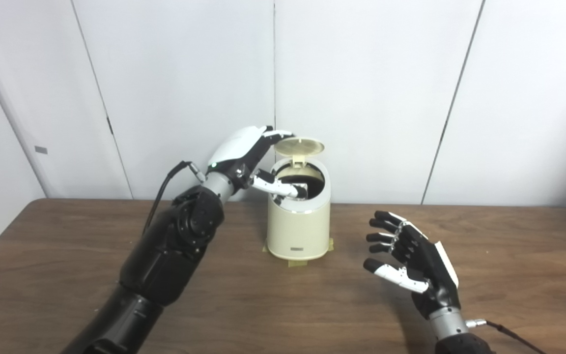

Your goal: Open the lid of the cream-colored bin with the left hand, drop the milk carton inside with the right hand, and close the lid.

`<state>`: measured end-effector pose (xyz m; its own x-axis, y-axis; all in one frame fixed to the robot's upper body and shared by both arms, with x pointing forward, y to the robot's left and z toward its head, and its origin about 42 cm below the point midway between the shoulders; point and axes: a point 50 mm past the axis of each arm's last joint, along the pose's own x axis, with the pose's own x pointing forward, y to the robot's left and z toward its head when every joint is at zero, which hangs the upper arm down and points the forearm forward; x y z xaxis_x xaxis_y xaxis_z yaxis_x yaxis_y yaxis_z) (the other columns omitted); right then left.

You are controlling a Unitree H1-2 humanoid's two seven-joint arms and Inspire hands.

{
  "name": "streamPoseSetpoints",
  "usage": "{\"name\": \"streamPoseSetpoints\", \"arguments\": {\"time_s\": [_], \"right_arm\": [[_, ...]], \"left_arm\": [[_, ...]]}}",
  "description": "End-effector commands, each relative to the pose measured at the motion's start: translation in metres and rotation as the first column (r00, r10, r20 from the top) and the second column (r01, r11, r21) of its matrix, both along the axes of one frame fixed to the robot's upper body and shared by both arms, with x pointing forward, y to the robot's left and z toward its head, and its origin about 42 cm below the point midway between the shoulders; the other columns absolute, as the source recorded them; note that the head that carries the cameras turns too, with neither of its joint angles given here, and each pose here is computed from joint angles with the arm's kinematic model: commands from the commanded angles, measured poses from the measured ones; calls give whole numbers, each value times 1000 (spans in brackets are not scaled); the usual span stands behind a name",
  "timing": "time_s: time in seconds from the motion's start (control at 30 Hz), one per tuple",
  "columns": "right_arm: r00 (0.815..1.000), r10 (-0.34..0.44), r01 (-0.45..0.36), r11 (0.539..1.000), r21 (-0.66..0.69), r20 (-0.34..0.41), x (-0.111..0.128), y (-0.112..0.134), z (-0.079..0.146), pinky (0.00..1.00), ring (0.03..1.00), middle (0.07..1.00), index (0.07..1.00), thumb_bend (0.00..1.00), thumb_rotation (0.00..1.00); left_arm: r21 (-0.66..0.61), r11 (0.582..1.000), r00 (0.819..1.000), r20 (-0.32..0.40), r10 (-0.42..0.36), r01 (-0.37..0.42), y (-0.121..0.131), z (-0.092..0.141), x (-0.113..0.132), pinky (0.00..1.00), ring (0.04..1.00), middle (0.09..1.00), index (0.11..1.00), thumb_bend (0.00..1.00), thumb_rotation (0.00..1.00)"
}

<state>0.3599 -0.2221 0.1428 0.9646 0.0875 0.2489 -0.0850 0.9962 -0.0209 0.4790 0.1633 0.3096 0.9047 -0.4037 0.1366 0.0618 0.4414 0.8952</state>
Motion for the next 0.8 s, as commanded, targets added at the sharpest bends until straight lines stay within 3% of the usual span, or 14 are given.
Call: {"name": "streamPoseSetpoints", "arguments": {"time_s": [0.0, 0.1, 0.4, 0.77], "right_arm": [[997, 6, -7, 1000, 7, 77, 6, 2, 20, 568, 660, 745, 741, 795, 260], [997, 5, -5, 1000, 4, 74, 6, 3, 20, 569, 658, 748, 731, 799, 260], [997, 15, -16, 1000, 26, 69, 6, 7, 18, 562, 661, 751, 730, 803, 242], [997, 26, -29, 999, 27, 79, 6, 9, 20, 539, 649, 747, 734, 776, 222]], "left_arm": [[60, 998, 990, 138, -26, 17, -3, 40, 0, 1000, 989, 788, 732, 979, 349], [107, 994, 984, 168, -53, 35, -2, 42, -3, 1000, 969, 735, 700, 982, 355], [185, 981, 971, 214, -105, 66, -3, 45, -10, 1000, 957, 733, 700, 985, 404], [177, 976, 967, 199, -161, 127, -9, 23, -23, 1000, 974, 750, 723, 999, 374]]}}
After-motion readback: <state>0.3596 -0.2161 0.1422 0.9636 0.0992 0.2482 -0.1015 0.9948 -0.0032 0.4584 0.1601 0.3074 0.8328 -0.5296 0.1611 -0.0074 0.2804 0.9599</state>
